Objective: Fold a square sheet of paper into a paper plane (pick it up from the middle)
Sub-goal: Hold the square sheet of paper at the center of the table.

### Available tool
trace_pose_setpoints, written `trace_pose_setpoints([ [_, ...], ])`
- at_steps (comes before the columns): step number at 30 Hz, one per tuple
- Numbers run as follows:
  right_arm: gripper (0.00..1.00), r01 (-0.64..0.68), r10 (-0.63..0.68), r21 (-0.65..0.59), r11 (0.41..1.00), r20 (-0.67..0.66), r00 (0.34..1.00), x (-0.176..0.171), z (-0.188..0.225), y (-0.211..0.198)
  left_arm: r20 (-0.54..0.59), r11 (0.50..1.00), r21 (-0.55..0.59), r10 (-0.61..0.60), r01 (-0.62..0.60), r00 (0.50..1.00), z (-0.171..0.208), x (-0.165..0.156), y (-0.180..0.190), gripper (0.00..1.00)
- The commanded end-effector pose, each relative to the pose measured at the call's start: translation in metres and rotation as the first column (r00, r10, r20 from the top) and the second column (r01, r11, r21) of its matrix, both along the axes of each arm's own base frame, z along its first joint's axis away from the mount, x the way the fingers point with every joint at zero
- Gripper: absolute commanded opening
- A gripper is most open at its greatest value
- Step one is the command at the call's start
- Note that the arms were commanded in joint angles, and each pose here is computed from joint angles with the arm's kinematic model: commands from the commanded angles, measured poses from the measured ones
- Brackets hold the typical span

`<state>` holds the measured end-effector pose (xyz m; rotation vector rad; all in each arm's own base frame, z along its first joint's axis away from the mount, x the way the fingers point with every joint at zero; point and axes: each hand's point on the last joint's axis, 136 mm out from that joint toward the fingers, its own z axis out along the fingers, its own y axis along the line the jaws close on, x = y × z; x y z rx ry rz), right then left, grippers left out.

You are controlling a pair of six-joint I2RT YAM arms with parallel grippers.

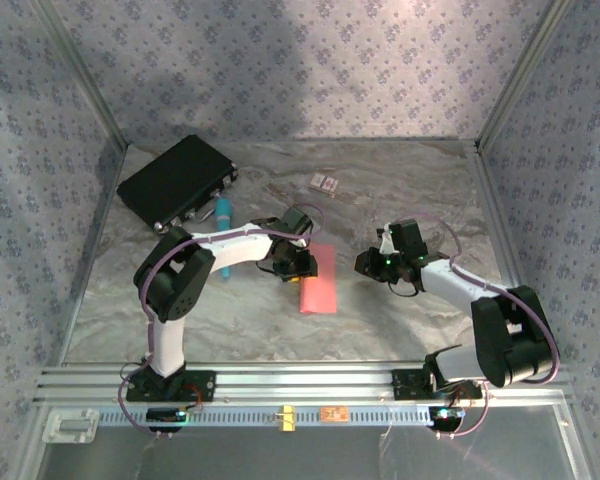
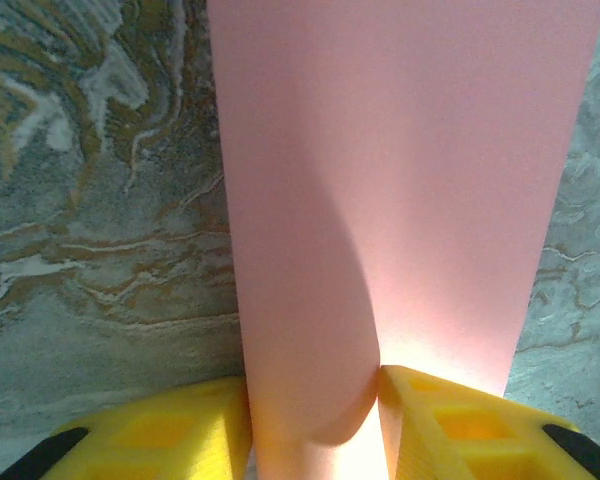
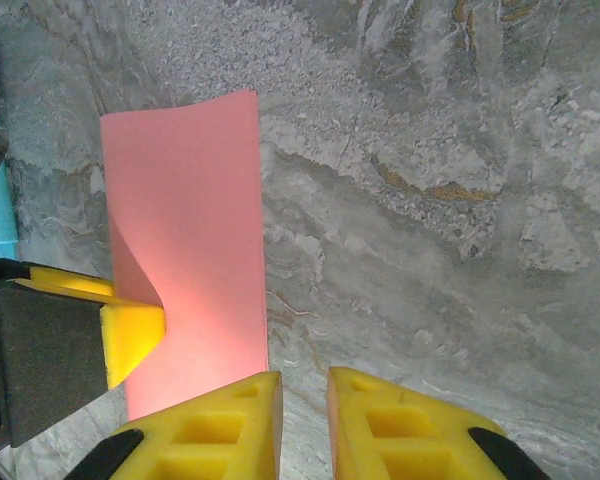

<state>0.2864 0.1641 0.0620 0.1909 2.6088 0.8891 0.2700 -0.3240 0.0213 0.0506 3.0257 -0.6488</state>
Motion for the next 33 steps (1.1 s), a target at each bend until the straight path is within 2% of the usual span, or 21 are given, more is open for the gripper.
trace_pose_setpoints([
  [1,0.20,-0.003,0.003,0.006,1.000,-0.008,1.000,0.0012,-0.0010,0.0039,-0.063,0.986,0.167,0.005,0.006,0.998,-0.0476,-0.0159,0.0298,0.40],
  [14,0.20,-0.010,0.010,0.002,1.000,-0.013,1.000,0.0004,-0.0036,0.0057,-0.062,0.989,0.148,-0.008,0.017,0.998,-0.0490,-0.0145,0.0253,0.42],
  [33,0.20,-0.018,0.018,0.001,1.000,-0.018,1.000,0.0002,-0.0056,0.0075,-0.056,0.978,0.206,-0.031,0.041,0.998,-0.0543,-0.0155,0.0319,0.41],
])
